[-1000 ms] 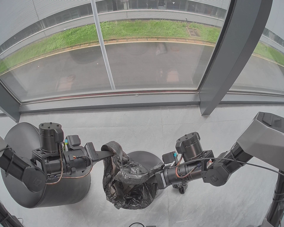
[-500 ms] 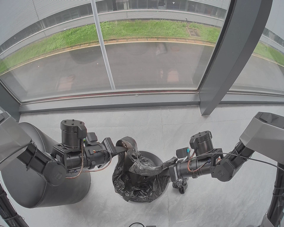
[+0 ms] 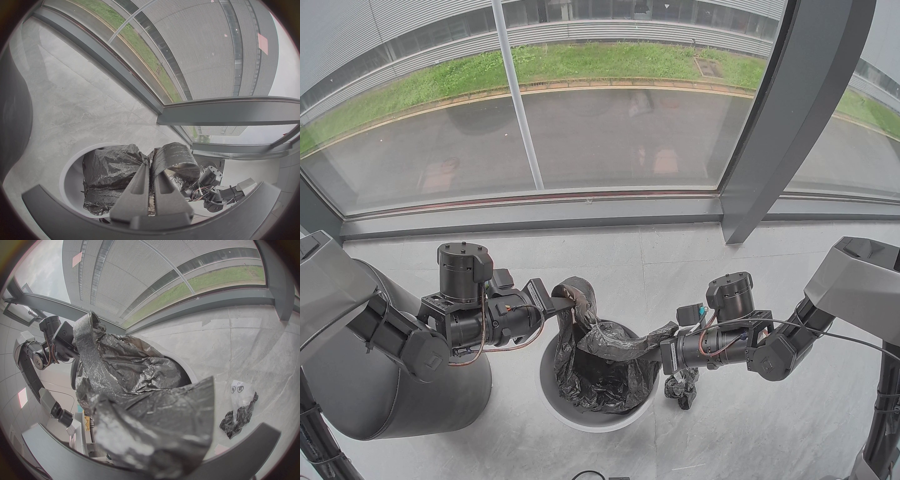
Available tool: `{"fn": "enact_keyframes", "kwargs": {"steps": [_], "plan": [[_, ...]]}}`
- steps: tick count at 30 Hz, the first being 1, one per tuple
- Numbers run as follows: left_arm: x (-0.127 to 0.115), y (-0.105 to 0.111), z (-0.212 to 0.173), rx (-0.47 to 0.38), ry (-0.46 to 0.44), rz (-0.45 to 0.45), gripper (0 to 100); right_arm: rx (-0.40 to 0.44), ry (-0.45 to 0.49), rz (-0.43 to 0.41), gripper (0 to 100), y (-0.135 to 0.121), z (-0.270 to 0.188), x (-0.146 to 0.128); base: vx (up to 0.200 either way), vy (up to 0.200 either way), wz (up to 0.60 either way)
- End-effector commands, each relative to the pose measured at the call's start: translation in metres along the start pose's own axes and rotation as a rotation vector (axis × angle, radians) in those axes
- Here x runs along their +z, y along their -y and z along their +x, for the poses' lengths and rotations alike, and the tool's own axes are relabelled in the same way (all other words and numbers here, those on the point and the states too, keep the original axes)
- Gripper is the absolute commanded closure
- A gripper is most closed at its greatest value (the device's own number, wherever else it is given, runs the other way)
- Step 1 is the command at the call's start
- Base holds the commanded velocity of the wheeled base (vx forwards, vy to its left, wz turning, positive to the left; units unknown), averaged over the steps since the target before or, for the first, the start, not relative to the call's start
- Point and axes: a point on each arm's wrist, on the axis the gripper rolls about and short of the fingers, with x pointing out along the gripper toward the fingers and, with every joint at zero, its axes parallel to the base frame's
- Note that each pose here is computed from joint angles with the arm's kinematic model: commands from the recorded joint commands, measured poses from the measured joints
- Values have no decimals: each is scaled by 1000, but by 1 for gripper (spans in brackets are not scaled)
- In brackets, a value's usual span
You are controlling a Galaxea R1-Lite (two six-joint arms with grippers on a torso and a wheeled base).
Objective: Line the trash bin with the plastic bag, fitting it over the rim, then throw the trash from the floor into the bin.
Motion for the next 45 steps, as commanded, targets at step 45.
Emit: {"fn": "enact_keyframes", "kwargs": {"steps": [45], "plan": [[-20,12,-48,392,-70,-124,100,140,-193,35,100,-53,-21,-49,0,0,0]]}}
